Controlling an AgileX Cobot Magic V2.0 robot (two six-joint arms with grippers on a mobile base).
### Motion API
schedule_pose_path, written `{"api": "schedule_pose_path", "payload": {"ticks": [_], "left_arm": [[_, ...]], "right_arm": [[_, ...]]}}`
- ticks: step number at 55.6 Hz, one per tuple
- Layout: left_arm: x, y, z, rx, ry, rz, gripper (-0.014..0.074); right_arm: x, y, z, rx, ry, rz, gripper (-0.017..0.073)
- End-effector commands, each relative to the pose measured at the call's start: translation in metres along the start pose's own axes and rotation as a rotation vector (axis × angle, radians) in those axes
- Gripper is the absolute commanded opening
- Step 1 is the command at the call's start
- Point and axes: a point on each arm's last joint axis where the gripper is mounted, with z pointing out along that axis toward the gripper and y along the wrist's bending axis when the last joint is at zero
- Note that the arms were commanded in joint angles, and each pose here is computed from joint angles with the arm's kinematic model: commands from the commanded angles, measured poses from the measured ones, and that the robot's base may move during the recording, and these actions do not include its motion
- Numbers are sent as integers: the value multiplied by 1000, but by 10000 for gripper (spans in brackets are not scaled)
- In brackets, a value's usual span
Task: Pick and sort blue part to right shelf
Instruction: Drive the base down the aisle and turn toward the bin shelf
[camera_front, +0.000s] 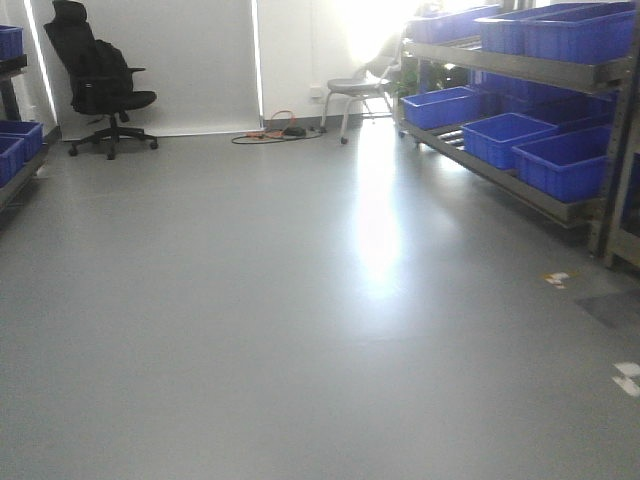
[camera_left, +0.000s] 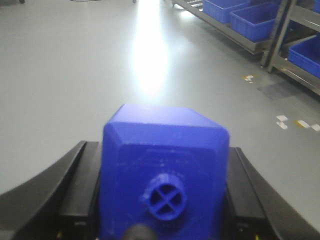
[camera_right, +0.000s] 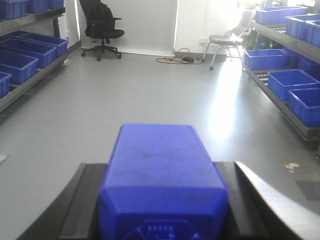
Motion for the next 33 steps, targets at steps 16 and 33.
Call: {"api": "schedule_pose_path", "payload": {"ticks": [16, 33], "left_arm": [[-17, 0, -3, -8, -106, -17, 269], [-17, 0, -3, -8, -106, -17, 260]], "right_arm": [[-16, 2, -1, -23, -94, -31, 122], [-16, 2, -1, -22, -94, -31, 122]]}}
